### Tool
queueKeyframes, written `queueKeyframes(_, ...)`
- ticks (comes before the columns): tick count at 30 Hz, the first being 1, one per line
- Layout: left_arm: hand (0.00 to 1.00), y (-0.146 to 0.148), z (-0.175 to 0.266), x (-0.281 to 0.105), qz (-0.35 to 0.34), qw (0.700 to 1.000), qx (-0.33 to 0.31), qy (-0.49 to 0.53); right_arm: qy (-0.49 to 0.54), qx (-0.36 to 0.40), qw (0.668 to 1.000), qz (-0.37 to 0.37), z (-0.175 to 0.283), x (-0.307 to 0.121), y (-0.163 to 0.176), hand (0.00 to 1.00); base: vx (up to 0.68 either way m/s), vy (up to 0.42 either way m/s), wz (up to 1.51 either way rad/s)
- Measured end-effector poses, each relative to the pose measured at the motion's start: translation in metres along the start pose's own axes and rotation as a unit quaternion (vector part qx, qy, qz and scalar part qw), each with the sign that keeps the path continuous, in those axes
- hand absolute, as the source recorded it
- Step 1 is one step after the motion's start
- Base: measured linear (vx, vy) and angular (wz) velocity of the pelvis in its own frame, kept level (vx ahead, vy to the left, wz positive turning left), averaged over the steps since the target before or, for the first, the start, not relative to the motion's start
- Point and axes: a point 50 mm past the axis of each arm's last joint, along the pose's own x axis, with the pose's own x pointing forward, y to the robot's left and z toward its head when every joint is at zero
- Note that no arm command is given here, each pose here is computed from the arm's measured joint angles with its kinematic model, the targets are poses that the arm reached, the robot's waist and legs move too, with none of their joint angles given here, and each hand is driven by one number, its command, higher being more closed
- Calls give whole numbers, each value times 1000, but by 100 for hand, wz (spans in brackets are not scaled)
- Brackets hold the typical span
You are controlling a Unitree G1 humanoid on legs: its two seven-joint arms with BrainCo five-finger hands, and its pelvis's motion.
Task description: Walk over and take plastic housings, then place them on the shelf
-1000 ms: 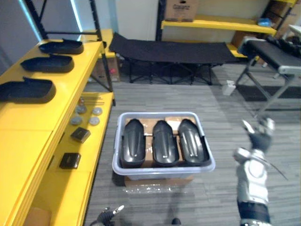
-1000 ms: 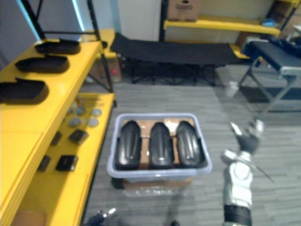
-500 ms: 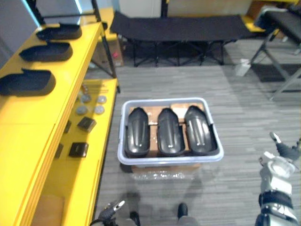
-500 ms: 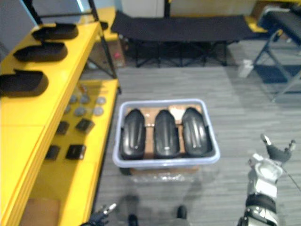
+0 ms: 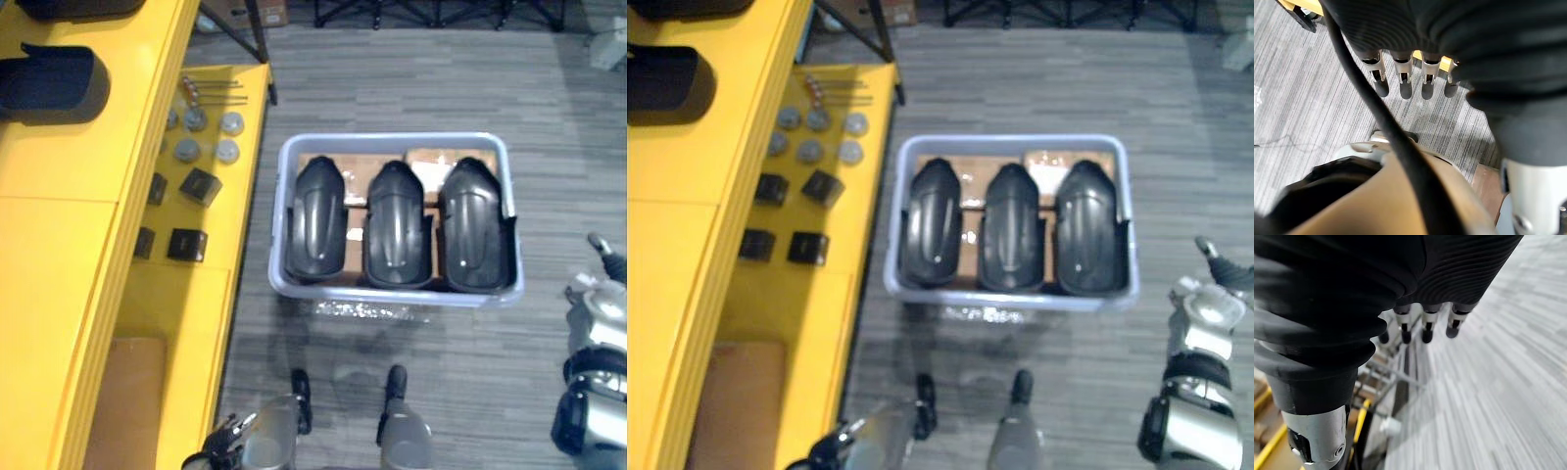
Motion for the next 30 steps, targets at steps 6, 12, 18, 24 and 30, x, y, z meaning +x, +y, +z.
queueKeyframes(6,0,-9,5,1,-18,1000,14,-16,-28,-34,998,36,16,4,11,0,-23,6,5)
queueKeyframes(12,0,-13,8,1,-29,999,10,-22,-63,-59,995,57,37,8,18,0,-82,-3,12)
queueKeyframes(18,0,-14,8,1,-32,999,1,-26,-76,-90,989,91,43,8,26,0,-95,-7,1)
queueKeyframes(24,0,-14,8,1,-34,999,3,-24,-65,-120,986,98,48,14,21,0,-63,1,3)
queueKeyframes(30,0,-16,9,2,-41,999,0,-22,-34,-133,987,82,61,22,18,0,1,2,-2)
